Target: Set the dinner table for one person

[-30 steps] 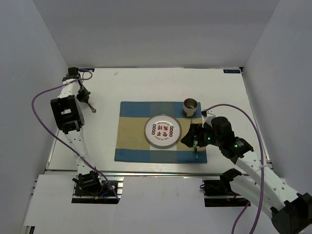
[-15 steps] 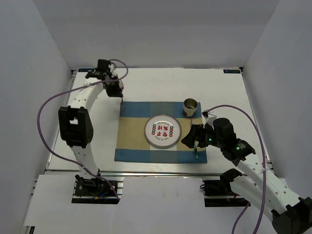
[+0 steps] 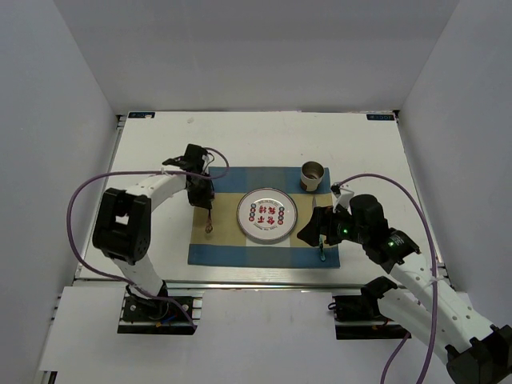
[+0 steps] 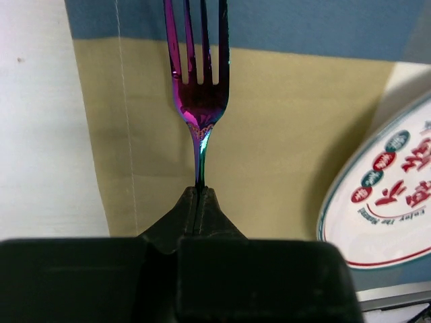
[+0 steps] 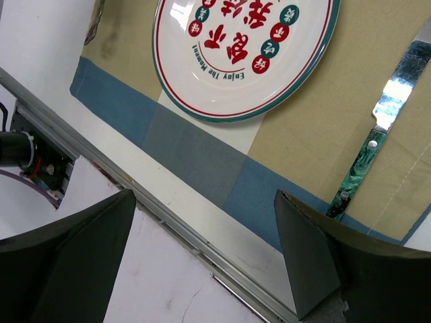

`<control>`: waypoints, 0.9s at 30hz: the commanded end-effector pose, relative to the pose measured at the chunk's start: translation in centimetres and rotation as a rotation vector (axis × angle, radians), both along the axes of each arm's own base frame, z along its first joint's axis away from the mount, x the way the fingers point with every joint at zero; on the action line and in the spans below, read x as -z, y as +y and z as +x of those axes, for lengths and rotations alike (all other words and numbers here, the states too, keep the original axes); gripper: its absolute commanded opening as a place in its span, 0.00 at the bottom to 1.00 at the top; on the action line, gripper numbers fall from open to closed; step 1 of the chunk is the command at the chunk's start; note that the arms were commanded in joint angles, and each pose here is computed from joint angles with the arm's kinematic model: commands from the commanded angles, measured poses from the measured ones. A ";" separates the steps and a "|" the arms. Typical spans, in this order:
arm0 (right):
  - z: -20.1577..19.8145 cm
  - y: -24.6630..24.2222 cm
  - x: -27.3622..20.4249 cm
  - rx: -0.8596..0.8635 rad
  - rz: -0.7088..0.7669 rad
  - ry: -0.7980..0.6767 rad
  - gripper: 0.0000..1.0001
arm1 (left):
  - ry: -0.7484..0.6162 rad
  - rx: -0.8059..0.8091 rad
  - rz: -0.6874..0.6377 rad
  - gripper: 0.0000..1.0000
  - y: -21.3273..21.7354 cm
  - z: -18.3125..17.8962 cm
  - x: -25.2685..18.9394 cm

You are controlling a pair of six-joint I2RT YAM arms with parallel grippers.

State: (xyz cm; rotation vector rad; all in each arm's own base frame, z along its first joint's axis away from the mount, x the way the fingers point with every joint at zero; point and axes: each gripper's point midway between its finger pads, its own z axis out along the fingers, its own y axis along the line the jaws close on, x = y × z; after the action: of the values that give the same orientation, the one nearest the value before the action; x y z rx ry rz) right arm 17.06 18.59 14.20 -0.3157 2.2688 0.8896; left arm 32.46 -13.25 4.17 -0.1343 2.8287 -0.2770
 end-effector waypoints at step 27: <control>-0.4 0.4 0.0 -0.034 0.015 -0.005 0.89 | -0.028 0.033 0.108 0.00 -0.7 -4.6 2.6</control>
State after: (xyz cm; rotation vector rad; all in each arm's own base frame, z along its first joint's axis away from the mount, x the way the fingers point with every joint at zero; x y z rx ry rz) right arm 16.85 18.82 14.01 -0.3303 2.2804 0.9055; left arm 28.46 -13.97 1.91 -0.0651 2.8068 -0.1514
